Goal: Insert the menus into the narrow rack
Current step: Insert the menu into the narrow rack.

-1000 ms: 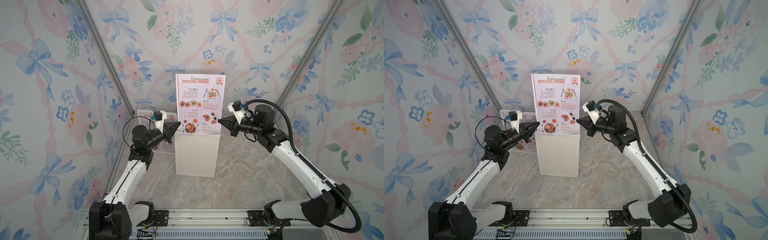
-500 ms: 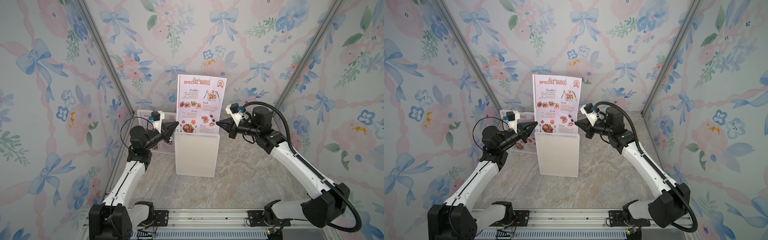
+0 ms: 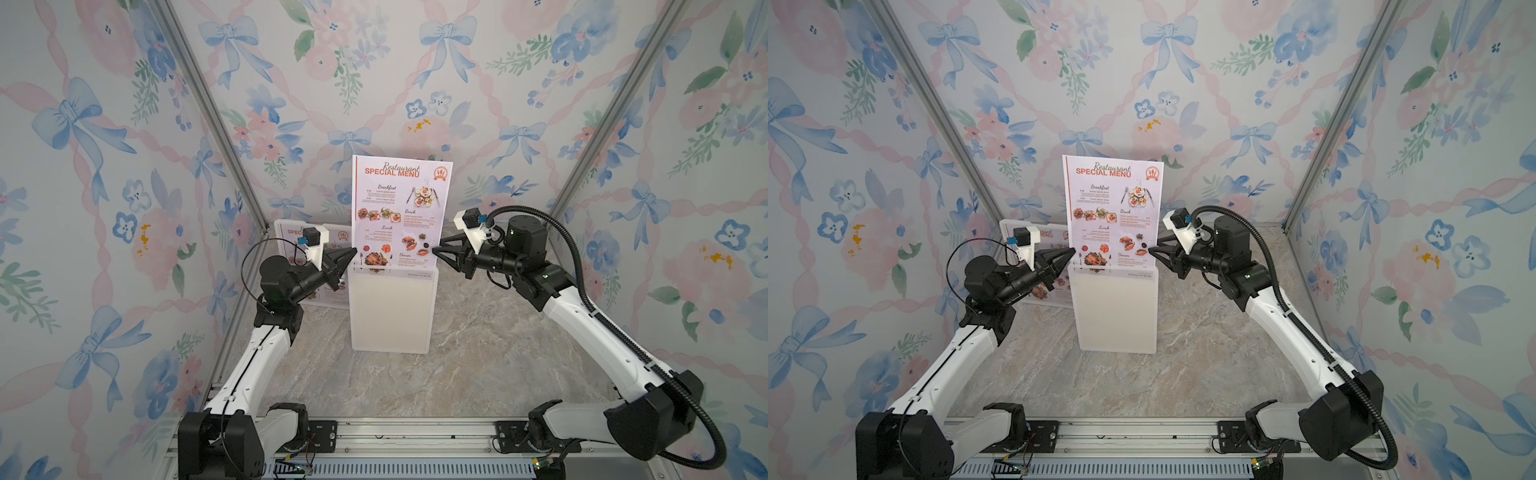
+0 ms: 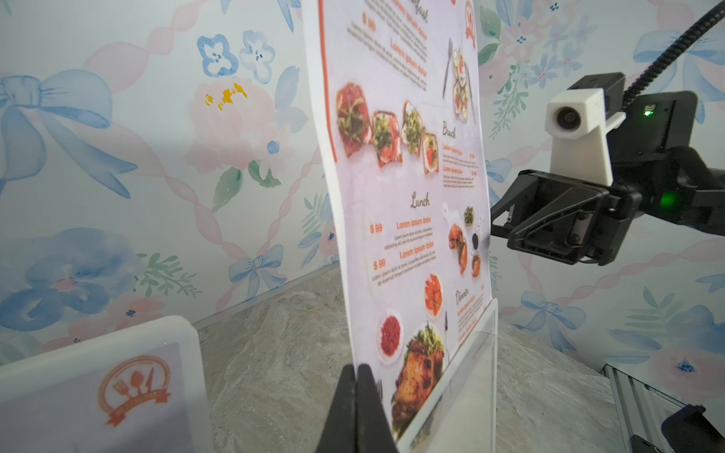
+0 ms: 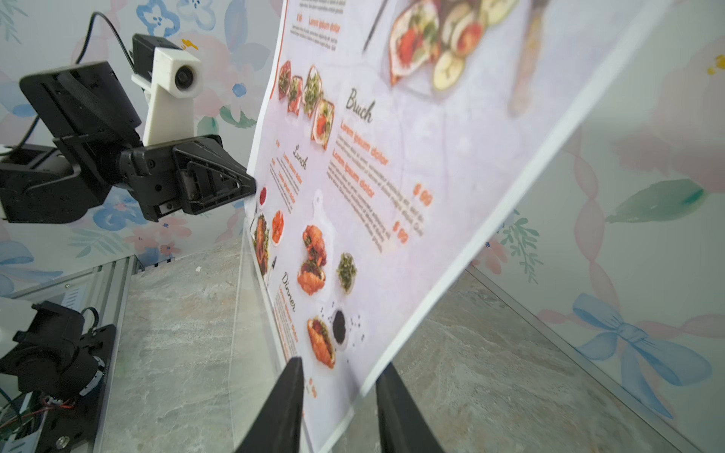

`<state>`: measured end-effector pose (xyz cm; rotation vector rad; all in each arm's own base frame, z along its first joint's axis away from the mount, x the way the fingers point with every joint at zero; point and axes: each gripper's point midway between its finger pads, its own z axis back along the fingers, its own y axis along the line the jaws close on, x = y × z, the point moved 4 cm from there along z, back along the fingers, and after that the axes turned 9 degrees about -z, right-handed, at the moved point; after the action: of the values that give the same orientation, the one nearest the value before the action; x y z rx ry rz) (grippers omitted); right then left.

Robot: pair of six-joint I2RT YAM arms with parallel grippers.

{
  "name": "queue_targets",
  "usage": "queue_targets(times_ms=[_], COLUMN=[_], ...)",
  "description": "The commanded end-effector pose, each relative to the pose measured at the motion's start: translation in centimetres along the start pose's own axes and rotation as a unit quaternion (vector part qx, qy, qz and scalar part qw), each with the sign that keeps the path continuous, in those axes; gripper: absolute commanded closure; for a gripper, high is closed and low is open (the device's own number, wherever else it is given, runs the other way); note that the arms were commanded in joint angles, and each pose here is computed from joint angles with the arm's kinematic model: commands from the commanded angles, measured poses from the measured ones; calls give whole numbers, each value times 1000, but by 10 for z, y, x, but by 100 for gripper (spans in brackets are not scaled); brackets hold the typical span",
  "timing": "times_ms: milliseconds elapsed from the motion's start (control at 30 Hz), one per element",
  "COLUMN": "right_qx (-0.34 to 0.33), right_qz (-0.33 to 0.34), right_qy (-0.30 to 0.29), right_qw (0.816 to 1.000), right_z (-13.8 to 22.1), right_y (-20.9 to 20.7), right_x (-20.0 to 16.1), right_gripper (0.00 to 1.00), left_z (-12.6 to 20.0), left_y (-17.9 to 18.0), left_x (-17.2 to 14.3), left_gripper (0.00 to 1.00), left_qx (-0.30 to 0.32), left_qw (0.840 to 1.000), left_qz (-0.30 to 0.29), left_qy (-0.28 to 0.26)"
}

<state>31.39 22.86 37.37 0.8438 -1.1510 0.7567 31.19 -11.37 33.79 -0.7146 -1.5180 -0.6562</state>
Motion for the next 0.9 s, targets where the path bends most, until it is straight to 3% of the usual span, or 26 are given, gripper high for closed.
queue_targets(times_ms=[0,233,333,400,500,867], right_qx=[7,10,15,23,33,23], right_qz=[4,1,2,0,1,11], right_qy=[-22,-33,-33,-33,-33,-22], right_qw=[1000,999,999,999,999,999], right_z=[-2,-10,-13,-14,-14,-2], right_y=[1,-4,-3,-1,5,16], right_x=[14,27,29,30,30,18], right_gripper=[57,58,59,64,79,91], left_z=[4,3,2,0,-3,-14], left_y=[-1,-2,-2,-2,-1,3], left_x=[4,2,5,8,11,15], left_gripper=[100,100,77,68,65,66], left_qx=[3,-3,-8,-16,-23,-32], left_qw=[1000,1000,1000,1000,1000,999], left_qz=[-15,-14,-17,-15,-11,-7], left_qy=[-7,-4,-6,-8,-7,-7])
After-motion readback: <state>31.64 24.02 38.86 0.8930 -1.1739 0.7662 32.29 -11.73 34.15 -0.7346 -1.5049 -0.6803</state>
